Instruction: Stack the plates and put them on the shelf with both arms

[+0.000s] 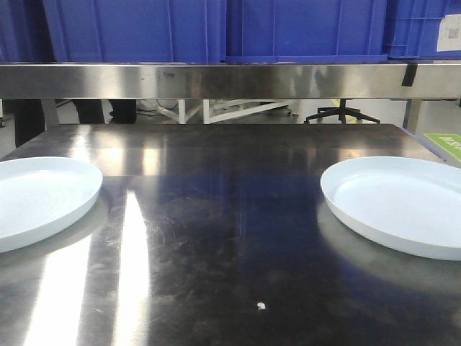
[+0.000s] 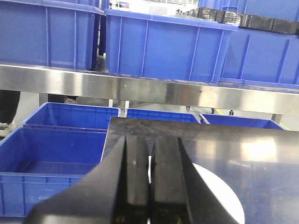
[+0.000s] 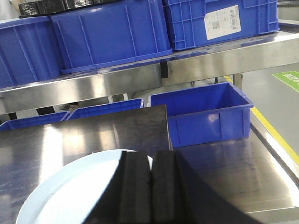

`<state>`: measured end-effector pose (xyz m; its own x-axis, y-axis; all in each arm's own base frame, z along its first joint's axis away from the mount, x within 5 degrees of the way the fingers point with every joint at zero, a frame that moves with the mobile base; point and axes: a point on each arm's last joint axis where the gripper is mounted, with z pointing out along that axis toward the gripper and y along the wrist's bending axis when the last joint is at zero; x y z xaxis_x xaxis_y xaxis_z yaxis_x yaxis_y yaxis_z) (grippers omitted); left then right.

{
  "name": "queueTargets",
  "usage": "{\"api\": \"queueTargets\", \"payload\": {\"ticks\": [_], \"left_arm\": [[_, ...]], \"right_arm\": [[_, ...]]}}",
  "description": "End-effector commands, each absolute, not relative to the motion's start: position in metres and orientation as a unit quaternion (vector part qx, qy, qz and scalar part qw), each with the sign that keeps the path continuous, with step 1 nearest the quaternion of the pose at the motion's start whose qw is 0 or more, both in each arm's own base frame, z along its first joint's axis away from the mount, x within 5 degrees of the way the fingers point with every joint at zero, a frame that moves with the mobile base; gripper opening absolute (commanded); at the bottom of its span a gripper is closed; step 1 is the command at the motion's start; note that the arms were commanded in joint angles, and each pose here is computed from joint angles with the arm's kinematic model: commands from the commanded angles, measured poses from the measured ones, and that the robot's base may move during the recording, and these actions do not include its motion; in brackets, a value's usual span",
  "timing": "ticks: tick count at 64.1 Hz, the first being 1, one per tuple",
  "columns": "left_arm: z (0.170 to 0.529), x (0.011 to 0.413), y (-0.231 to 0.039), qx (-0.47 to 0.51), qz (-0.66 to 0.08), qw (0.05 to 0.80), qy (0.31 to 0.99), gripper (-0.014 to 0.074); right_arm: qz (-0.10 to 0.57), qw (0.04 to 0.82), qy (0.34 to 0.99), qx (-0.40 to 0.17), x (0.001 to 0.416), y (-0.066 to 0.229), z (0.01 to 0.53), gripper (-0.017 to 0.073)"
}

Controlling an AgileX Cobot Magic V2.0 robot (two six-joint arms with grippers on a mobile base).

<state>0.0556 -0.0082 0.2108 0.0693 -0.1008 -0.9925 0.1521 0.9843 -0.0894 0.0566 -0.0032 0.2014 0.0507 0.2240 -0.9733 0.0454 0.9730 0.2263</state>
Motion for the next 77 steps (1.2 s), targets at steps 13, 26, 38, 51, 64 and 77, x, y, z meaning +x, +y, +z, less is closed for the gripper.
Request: {"api": "queueTargets", "payload": {"ticks": [13, 26, 38, 51, 64, 77], "left_arm": [[0.219, 0.053, -0.008, 0.017, -0.095, 0.763, 0.639, 0.0082], [0.219, 0.053, -0.008, 0.017, -0.095, 0.763, 0.639, 0.0082], [0.220, 0.052, -0.009, 0.051, -0.059, 0.767, 0.637, 0.0082], [0.272, 0.054, -0.007, 0.020, -0.081, 0.742, 0.665, 0.0082], [0.340, 0.092, -0.012, 0.033, -0.052, 0.620, 0.782, 0.0082], [0.353, 0.148, -0.019, 0.041, -0.019, 0.517, 0.855, 0.0082]], "right_arm": [[0.063, 0.755, 0.646, 0.093, 0.054, -0.003, 0.211, 0.0048], [0.063, 0.755, 0.646, 0.093, 0.054, -0.003, 0.211, 0.0048], [0.063, 0.755, 0.646, 0.093, 0.054, -0.003, 0.211, 0.0048], [0.063, 0.755, 0.646, 0.093, 0.054, -0.003, 0.211, 0.0048], [0.063, 0.755, 0.646, 0.093, 0.054, -0.003, 0.211, 0.0048], [0.063, 0.755, 0.646, 0.093, 0.054, -0.003, 0.211, 0.0048]]}}
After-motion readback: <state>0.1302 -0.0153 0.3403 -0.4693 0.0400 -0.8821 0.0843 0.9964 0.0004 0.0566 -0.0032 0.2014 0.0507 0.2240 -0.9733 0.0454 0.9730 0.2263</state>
